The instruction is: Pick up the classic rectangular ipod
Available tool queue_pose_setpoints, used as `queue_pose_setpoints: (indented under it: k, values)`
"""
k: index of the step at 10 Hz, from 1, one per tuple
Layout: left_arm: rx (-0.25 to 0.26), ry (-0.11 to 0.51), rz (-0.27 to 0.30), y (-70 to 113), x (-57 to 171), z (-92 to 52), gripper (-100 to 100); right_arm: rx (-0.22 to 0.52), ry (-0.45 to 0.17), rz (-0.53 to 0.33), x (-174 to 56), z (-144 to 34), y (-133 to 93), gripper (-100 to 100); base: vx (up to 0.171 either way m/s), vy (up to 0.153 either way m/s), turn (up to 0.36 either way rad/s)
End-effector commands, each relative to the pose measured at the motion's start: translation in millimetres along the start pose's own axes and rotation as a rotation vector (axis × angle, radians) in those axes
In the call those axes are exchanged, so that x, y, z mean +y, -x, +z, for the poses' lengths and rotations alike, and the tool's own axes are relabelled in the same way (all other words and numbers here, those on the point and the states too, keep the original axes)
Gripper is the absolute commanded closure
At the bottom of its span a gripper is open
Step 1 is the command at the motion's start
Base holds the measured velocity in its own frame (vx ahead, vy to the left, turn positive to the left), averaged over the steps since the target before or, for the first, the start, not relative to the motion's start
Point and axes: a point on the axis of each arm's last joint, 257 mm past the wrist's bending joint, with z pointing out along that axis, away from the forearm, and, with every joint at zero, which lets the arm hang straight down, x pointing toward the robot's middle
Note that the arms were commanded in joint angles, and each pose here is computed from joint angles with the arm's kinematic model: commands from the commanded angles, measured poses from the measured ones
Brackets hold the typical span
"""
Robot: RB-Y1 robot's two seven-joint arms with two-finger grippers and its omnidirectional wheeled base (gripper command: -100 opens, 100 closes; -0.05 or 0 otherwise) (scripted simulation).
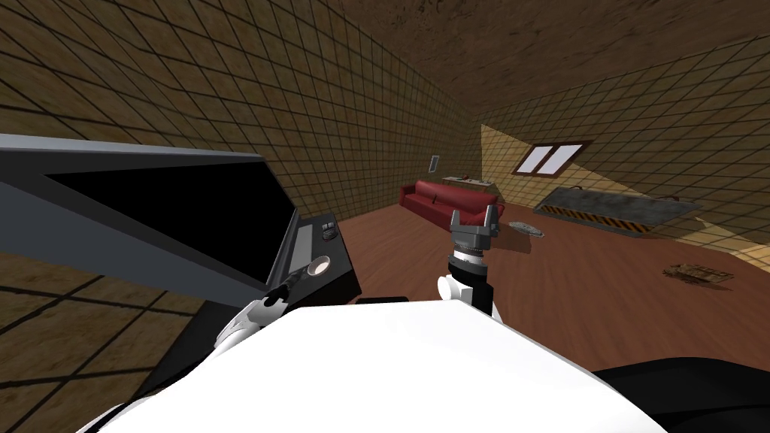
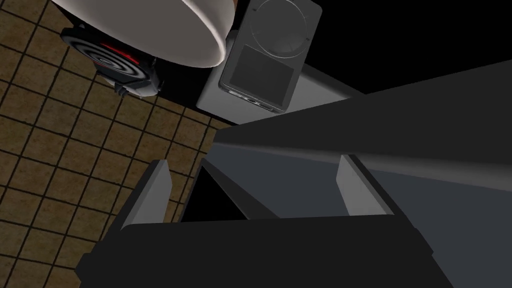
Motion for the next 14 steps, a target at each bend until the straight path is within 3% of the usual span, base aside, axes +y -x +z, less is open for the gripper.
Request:
queue_pose_setpoints:
  k: [1, 3, 7, 9, 10, 11, 13, 14]
  values:
    - [-0.012, -0.005, -0.032, 6.1, 3, -0.8, -100, 0.000, 0.000, 0.000, 0, 0.0, 0, 0, -0.116, -0.112, -0.115]
    - [0.015, 0.019, 0.020, 0.2, 4, 2.2, -100, 0.000, 0.000, 0.000, 0, 0.0, 0, 0, -0.082, -0.003, -0.082]
    - [0.073, 0.066, 0.119, -21.3, 7, 4.3, -100, 0.000, 0.000, -0.001, 0, -0.1, 0, 0, 0.091, 0.095, 0.004]
    - [0.076, 0.067, 0.125, -21.3, 7, 5.2, -100, 0.000, 0.000, -0.001, 0, -0.1, 0, 0, 0.070, 0.061, 0.000]
    - [0.077, 0.070, 0.127, -21.6, 8, 5.1, 0, 0.000, 0.000, 0.000, 0, -0.1, 0, 0, 0.008, 0.008, -0.002]
    - [0.047, 0.036, 0.136, -7.9, -3, 7.0, -100, 0.000, 0.000, 0.000, 0, -0.1, 0, 0, 0.015, -0.012, 0.178]
    - [0.049, 0.038, 0.135, -9.2, -1, 7.3, -100, 0.000, 0.000, 0.000, 0, -0.1, 0, 0, 0.011, -0.024, 0.076]
    - [0.047, 0.037, 0.136, -8.6, -2, 7.3, 100, 0.000, 0.000, 0.000, 0, 0.0, 0, 0, 0.000, 0.000, 0.000]
